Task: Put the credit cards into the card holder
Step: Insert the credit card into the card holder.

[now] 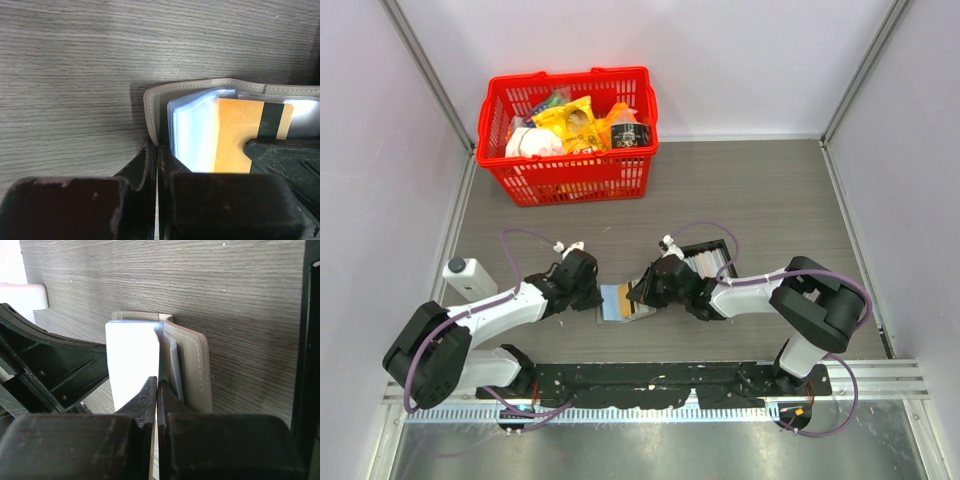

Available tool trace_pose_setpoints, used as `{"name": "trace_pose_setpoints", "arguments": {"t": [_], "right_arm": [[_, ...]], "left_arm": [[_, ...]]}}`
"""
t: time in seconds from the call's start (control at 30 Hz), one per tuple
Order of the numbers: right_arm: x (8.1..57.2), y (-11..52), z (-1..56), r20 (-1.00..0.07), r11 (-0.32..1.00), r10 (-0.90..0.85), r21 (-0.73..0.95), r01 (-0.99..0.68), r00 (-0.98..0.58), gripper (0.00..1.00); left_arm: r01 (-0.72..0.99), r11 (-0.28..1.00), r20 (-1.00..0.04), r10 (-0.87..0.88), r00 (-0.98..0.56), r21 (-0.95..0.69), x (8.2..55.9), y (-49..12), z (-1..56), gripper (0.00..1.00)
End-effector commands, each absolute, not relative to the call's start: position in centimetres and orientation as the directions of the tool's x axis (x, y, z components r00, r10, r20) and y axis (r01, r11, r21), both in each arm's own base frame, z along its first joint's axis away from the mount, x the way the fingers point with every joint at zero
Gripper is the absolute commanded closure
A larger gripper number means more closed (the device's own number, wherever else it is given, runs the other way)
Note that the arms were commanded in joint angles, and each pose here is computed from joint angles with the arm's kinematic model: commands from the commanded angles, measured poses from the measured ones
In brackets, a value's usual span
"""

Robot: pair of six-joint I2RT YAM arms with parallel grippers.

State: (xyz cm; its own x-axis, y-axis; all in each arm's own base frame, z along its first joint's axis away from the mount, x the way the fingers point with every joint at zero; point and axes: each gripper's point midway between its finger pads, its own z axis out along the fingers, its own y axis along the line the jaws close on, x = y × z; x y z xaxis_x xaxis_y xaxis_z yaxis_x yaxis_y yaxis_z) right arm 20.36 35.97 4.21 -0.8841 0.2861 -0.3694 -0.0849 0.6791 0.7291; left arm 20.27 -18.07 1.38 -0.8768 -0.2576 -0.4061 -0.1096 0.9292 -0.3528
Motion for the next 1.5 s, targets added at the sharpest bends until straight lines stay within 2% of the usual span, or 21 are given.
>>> {"name": "trace_pose_setpoints", "arguments": {"t": [0.0,0.17,0.37,0.53,0.77,1.0,1.47], "right_arm": [[20.1,35.1,2.4,-0.4,0.767,0.23,0.635,-0.087,-0.887,0.92],[19.9,33.6,1.0,-0.415,0.837,0.166,0.54,-0.095,-0.895,0.82],[20.0,33.5,1.2,-0.429,0.84,0.162,0.532,-0.104,-0.889,0.7],[20.2,33.7,1.6,-0.442,0.852,0.131,0.509,-0.127,-0.888,0.67],[18.8,36.3,1.8,-0.407,0.813,0.079,0.554,-0.177,-0.91,0.66],[19.2,37.9,3.2,-0.427,0.79,0.081,0.578,-0.203,-0.9,0.65],[20.0,36.2,4.6,-0.446,0.788,0.138,0.59,-0.174,-0.884,0.55]], "left_arm": [[-0.131,0.968,-0.336,-0.199,-0.921,-0.216,17.5,-15.3,-1.7,1.0],[-0.129,0.966,-0.335,-0.201,-0.92,-0.226,17.5,-15.4,-1.8,1.0],[-0.12,0.966,-0.332,-0.193,-0.923,-0.227,17.6,-15.7,-1.9,1.0],[-0.115,0.966,-0.33,-0.19,-0.925,-0.233,17.7,-15.9,-2.0,1.0],[-0.111,0.965,-0.321,-0.187,-0.928,-0.238,17.7,-16.2,-2.2,1.0],[-0.114,0.969,-0.327,-0.184,-0.927,-0.221,17.9,-16.0,-2.1,1.0],[-0.12,0.969,-0.325,-0.187,-0.927,-0.215,17.7,-15.7,-2.4,1.0]]}}
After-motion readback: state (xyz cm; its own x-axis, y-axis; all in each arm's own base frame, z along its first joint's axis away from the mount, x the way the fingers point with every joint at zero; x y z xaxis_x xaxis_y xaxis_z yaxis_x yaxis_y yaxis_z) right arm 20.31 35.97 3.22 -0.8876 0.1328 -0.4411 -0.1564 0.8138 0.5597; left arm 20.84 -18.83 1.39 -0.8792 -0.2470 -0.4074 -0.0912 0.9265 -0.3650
